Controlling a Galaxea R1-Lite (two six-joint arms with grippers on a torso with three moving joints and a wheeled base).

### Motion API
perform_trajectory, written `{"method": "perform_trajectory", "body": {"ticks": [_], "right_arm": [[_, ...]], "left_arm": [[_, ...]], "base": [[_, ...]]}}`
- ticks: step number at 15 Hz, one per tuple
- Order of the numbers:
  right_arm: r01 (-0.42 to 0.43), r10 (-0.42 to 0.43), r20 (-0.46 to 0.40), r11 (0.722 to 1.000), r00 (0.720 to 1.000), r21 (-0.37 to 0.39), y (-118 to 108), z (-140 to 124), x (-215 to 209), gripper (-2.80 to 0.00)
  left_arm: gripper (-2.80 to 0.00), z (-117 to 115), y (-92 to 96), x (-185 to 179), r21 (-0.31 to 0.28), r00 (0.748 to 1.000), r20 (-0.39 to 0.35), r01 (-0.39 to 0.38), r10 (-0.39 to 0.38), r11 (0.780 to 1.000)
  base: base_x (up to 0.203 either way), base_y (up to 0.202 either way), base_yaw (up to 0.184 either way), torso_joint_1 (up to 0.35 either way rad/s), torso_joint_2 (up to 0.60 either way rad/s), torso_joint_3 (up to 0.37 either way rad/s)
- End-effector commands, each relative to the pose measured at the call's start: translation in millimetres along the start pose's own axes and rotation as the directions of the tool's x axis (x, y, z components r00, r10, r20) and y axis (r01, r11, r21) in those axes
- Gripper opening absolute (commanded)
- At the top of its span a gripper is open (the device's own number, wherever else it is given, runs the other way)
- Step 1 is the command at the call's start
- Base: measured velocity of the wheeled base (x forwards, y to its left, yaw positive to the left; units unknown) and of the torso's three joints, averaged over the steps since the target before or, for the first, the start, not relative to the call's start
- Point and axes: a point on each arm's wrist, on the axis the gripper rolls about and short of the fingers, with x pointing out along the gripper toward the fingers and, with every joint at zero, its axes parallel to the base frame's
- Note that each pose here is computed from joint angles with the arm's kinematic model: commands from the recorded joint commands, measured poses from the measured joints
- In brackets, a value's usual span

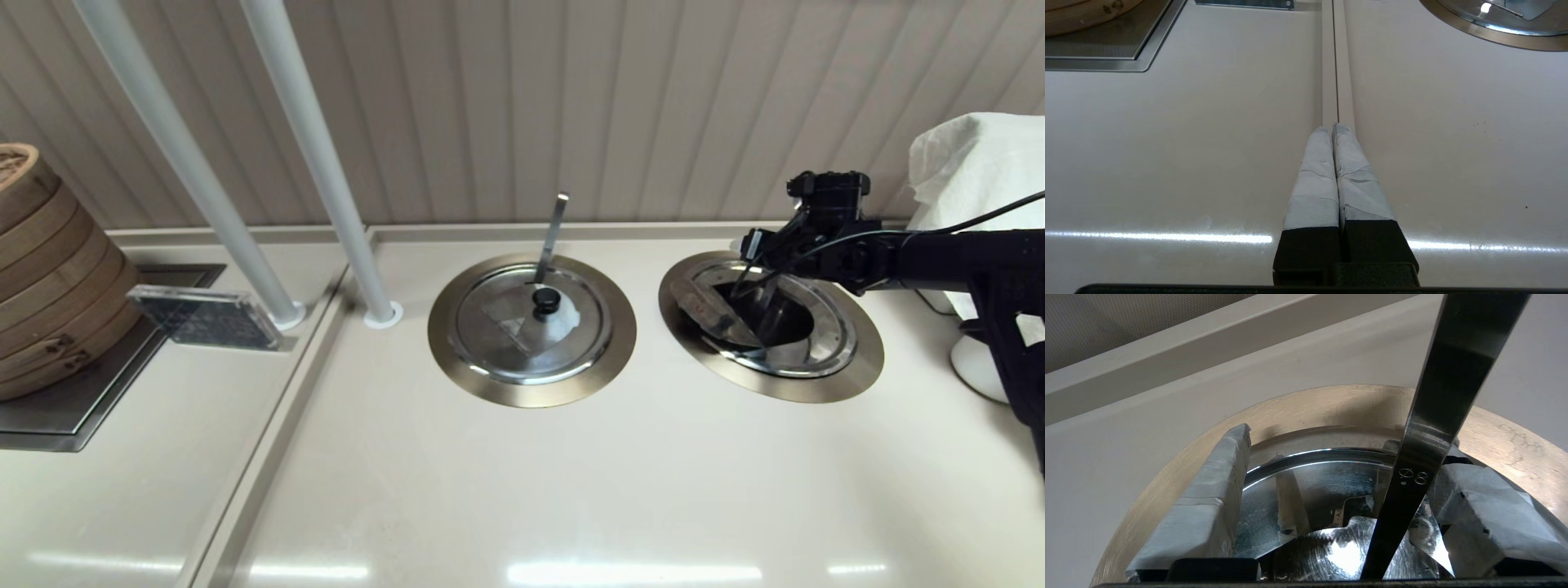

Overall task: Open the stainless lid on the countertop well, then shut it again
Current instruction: Stir with a spoon

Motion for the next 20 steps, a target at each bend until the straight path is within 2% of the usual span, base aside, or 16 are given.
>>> {"method": "perform_trajectory", "body": {"ticks": [1, 7, 9, 12, 13, 16, 18, 20], "right_arm": [[0.009, -0.009, -0.02, 1.0, 1.0, 0.001, -1.5, -11.7, 9.9, -2.8], [-0.002, 0.002, 0.022, 1.0, 1.0, 0.012, -0.5, -3.9, 6.7, -2.8], [-0.006, 0.004, 0.034, 0.999, 0.999, 0.046, -0.2, 1.7, 0.8, -2.8], [-0.017, 0.008, 0.055, 0.986, 0.998, 0.163, -0.9, 20.1, -24.7, -2.8], [-0.018, 0.009, 0.055, 0.984, 0.998, 0.176, -1.0, 23.8, -34.4, -2.8], [-0.034, 0.023, 0.061, 0.983, 0.998, 0.178, 2.5, 34.6, -66.9, -2.8], [-0.081, 0.063, 0.105, 0.981, 0.992, 0.177, 10.0, 53.3, -96.2, -2.8], [-0.134, 0.117, 0.108, 0.976, 0.987, 0.17, 13.3, 60.9, -121.5, -2.8]], "left_arm": [[-2.8, 0.0, 0.0, 0.0, 0.0, 1.0, 0.001, 0.0, 0.0, 1.0], [-2.8, 0.0, 0.0, 0.0, 0.0, 1.0, 0.001, -0.002, 0.002, 1.0], [-2.8, 0.0, 0.0, 0.0, 0.0, 1.0, 0.001, -0.002, 0.002, 1.0], [-2.8, 0.0, 0.0, 0.0, 0.0, 1.0, 0.001, -0.002, 0.002, 1.0], [-2.8, 0.0, 0.0, 0.0, 0.0, 1.0, 0.001, -0.002, 0.002, 1.0], [-2.8, 0.0, 0.0, 0.0, 0.0, 1.0, 0.001, -0.002, 0.002, 1.0], [-2.8, 0.0, 0.0, 0.0, 0.0, 1.0, 0.001, -0.002, 0.002, 1.0], [-2.8, 0.0, 0.0, 0.0, 0.0, 1.0, 0.001, -0.002, 0.002, 1.0]], "base": [[0.0, 0.0, 0.0, 0.0, 0.0, 0.0], [0.0, 0.0, 0.0, 0.0, 0.0, 0.0], [0.0, 0.0, 0.0, 0.0, 0.0, 0.0], [0.0, 0.0, 0.0, 0.0, 0.0, 0.0], [0.0, 0.0, 0.0, 0.0, 0.0, 0.0], [0.0, 0.0, 0.0, 0.0, 0.0, 0.0], [0.0, 0.0, 0.0, 0.0, 0.0, 0.0], [0.0, 0.0, 0.0, 0.0, 0.0, 0.0]]}}
